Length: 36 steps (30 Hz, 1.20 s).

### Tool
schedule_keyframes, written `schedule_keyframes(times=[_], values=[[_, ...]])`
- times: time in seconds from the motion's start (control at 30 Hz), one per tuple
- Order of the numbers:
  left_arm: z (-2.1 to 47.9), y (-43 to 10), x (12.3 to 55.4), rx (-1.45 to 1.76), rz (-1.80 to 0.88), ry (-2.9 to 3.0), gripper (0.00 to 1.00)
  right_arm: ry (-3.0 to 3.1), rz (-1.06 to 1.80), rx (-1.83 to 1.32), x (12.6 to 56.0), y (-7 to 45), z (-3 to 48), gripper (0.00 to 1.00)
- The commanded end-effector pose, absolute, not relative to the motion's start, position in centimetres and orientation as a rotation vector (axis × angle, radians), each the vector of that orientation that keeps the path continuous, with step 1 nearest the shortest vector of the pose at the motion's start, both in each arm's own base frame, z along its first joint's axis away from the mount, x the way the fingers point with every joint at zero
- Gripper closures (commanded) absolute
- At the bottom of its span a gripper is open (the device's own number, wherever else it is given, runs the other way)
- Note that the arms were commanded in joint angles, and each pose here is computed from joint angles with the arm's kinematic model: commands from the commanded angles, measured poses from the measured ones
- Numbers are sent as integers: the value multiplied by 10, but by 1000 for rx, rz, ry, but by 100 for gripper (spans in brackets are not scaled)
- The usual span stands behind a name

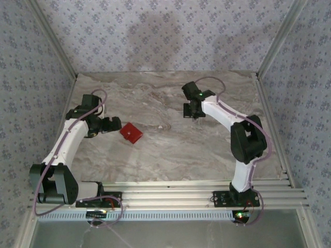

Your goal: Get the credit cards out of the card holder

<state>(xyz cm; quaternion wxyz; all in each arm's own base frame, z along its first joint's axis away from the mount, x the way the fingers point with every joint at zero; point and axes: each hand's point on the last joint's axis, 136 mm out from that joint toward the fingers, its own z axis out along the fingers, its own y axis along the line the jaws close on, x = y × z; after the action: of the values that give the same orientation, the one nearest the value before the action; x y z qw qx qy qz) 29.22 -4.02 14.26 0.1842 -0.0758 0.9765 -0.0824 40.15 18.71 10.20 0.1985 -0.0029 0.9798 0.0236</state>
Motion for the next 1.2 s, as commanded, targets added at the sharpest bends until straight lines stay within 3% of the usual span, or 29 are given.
schedule_keyframes(times=[0.0,0.43,0.9,1.17], values=[[140,-46,286,-183,-244,2769,1,2747,78,18,416,209,102,100],[135,-46,285,-168,-228,2796,1,2774,91,51,424,227,81,99],[128,-52,285,-166,-252,2826,3,2749,131,28,419,229,101,76],[130,-70,296,-209,-267,2823,3,2701,151,-15,408,226,138,73]])
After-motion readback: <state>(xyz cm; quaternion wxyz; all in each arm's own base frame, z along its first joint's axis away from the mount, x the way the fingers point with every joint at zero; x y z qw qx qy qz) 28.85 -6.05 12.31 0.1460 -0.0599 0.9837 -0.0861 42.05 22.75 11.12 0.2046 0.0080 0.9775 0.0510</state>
